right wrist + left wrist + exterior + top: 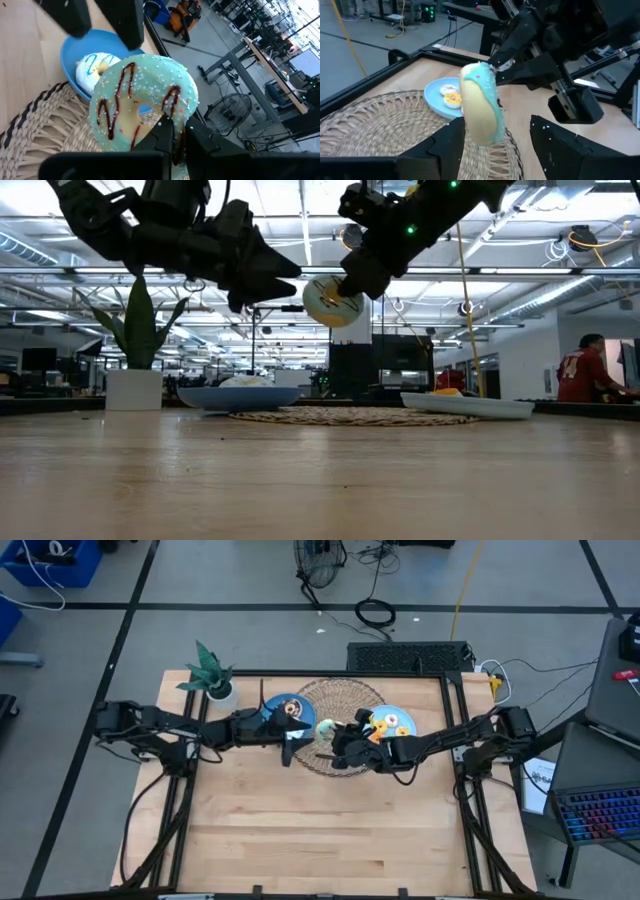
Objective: Pick & Place donuts
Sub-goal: Put the large blue donut on the dark blue plate
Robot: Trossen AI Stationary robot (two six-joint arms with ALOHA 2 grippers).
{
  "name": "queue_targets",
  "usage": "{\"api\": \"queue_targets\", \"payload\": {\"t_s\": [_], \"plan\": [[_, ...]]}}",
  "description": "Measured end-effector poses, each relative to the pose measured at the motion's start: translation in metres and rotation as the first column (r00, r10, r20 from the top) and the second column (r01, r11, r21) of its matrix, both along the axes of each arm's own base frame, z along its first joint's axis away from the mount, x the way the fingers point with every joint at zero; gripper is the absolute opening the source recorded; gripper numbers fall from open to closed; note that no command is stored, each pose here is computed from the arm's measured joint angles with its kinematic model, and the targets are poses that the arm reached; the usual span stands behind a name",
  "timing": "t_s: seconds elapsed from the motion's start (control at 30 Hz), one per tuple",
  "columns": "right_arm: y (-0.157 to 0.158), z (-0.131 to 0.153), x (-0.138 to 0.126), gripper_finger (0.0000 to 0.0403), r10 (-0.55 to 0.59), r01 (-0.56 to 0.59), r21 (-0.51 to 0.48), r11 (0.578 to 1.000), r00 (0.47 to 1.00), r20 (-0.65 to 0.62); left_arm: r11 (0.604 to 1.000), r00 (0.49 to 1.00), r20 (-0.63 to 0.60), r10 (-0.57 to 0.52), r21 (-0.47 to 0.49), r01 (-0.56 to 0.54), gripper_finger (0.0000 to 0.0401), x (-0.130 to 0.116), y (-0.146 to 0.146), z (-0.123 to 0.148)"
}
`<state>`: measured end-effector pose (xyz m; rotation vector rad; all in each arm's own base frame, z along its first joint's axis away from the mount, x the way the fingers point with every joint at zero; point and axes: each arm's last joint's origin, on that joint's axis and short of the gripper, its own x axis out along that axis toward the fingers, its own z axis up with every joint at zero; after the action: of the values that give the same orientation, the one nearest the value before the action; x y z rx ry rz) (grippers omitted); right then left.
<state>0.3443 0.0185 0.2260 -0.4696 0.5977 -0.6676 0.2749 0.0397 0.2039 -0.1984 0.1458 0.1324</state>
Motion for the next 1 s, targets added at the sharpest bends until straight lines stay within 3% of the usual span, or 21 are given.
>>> {"api": "queue_targets", "payload": {"t_s": [0.67,1.0], "plan": [[0.0,-0.002,0.001,0.0018,0.05,-0.051,0.015,0.999,0.997,0.057,0.999,0.996,0.085,0.009,-0.033,-0.006,0.0218,0.016,0.002,-0.011],[-0.001,-0.008,-0.001,0.0018,0.07,-0.068,-0.02,0.997,0.991,0.113,0.999,0.997,0.077,0.01,-0.035,-0.007,0.0175,0.016,0.002,-0.012]]}}
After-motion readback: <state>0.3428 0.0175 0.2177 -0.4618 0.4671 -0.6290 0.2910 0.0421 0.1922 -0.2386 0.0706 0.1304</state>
